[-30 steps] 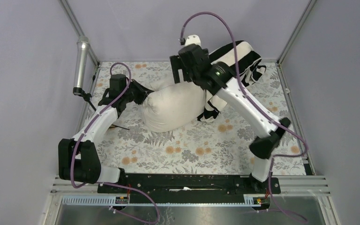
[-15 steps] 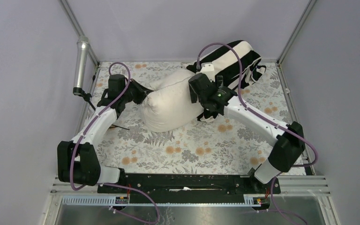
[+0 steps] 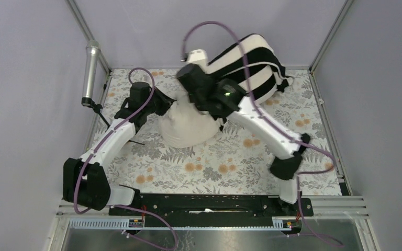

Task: Put the pillow into the pillowcase
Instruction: Stuff the pillow into the pillowcase.

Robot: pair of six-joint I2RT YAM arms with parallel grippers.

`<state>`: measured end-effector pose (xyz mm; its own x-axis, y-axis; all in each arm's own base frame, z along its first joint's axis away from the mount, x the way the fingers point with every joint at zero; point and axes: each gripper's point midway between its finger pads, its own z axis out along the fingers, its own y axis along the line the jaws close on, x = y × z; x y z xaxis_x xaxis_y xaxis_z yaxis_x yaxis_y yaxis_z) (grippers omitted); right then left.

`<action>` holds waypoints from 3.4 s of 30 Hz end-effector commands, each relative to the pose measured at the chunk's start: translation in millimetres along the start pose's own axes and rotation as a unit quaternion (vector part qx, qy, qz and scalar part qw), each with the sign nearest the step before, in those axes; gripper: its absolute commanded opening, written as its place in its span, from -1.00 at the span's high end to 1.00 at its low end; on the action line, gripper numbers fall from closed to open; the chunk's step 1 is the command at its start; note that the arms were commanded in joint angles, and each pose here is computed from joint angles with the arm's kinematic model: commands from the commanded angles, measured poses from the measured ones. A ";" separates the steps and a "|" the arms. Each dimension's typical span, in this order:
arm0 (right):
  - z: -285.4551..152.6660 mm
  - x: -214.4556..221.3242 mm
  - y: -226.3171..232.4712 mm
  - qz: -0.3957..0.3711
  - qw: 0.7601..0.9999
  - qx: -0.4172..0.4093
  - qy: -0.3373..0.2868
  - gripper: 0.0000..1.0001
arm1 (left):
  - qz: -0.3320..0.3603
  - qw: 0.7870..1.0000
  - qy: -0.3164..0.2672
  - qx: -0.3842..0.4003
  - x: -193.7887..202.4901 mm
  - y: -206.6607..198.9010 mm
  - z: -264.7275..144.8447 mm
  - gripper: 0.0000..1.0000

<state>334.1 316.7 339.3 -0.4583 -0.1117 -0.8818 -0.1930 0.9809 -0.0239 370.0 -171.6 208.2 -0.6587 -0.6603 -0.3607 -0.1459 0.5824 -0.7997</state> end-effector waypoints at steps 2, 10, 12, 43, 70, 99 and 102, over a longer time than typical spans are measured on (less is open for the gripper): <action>-55.3 -5.3 133.0 -0.016 0.982 -0.185 0.017 1.00 | 0.010 1.000 0.003 0.019 28.7 -38.2 -9.0 1.00; -19.8 -28.3 74.1 0.060 0.979 -0.195 0.023 1.00 | -0.011 0.993 0.046 0.107 47.2 -94.4 -57.1 1.00; 16.3 -17.5 47.6 0.077 0.984 -0.155 0.052 1.00 | -0.025 0.990 0.077 0.115 49.6 -94.5 -52.4 1.00; 35.6 61.5 -40.6 -0.013 0.996 0.042 0.078 -0.99 | 0.059 0.996 0.064 -0.005 75.2 50.0 -41.0 -0.98; -1.2 103.0 125.7 -0.041 0.976 -0.170 0.131 1.00 | -0.041 0.999 -0.029 0.016 74.5 4.4 -10.3 1.00; 133.7 9.6 32.1 0.055 0.983 -0.140 0.110 0.92 | 0.178 0.975 0.005 -0.133 80.1 68.5 -60.7 -0.98; 137.0 23.7 32.4 0.054 0.981 -0.140 0.123 0.90 | 0.152 0.985 0.009 -0.080 82.8 45.4 -30.0 -0.92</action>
<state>438.4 352.0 239.6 -0.7048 -0.0970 -0.7027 -0.2946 0.9412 0.1656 267.6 -155.7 163.3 -0.6913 -0.3984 -0.6028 -0.0820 0.8721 -0.4824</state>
